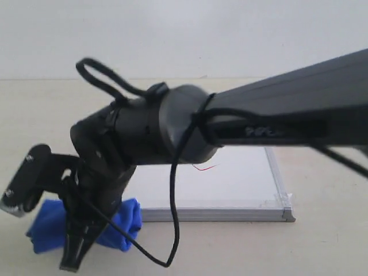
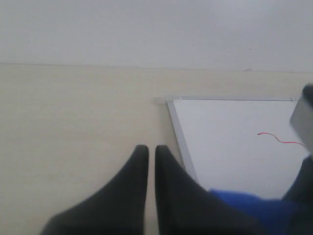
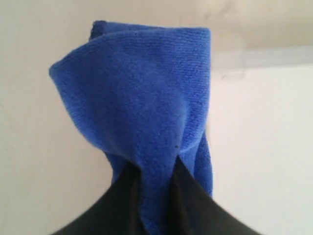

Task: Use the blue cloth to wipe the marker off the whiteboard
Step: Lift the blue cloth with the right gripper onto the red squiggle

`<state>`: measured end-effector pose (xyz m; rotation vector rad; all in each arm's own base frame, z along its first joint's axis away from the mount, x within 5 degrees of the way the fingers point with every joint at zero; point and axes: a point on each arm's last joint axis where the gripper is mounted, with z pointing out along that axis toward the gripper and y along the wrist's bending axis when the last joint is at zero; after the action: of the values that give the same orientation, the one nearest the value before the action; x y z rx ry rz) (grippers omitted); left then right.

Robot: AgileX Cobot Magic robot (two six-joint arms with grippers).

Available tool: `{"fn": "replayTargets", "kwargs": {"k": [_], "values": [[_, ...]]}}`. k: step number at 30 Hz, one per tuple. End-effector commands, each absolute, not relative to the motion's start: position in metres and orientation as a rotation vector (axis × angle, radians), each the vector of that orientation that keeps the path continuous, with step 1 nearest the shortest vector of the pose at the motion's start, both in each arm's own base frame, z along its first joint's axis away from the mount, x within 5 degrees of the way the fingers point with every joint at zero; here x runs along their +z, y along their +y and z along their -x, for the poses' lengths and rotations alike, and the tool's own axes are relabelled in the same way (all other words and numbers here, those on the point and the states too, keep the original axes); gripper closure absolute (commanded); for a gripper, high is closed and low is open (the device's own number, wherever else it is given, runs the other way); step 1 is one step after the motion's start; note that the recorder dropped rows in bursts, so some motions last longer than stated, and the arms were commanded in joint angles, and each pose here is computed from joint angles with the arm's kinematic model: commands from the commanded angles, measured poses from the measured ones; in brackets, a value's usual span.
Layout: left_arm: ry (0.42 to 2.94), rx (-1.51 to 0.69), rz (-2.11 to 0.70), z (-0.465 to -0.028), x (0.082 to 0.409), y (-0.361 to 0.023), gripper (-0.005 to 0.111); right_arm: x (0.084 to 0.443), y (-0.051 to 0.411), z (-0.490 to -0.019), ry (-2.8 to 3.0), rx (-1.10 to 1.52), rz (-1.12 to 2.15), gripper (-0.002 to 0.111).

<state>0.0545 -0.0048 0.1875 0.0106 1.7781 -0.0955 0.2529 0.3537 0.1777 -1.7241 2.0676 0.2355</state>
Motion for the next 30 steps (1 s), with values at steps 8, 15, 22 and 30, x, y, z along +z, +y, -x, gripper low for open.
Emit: {"fn": "replayTargets", "kwargs": {"k": [8,15,22,30], "values": [[1.779,-0.09,-0.012,-0.054,0.187,-0.005,0.102,0.279,0.303,-0.32,1.971,0.194,1.211,0.108],[1.779,-0.09,-0.012,-0.054,0.187,-0.005,0.102,0.249,0.259,-0.375,2.266,0.219,0.865,0.108],[1.779,-0.09,-0.012,-0.054,0.187,-0.005,0.102,0.207,0.268,-0.396,2.413,0.241,0.854,0.108],[1.779,-0.09,-0.012,-0.054,0.187,-0.005,0.102,0.158,0.288,-0.418,2.568,0.28,0.838,0.108]]}}
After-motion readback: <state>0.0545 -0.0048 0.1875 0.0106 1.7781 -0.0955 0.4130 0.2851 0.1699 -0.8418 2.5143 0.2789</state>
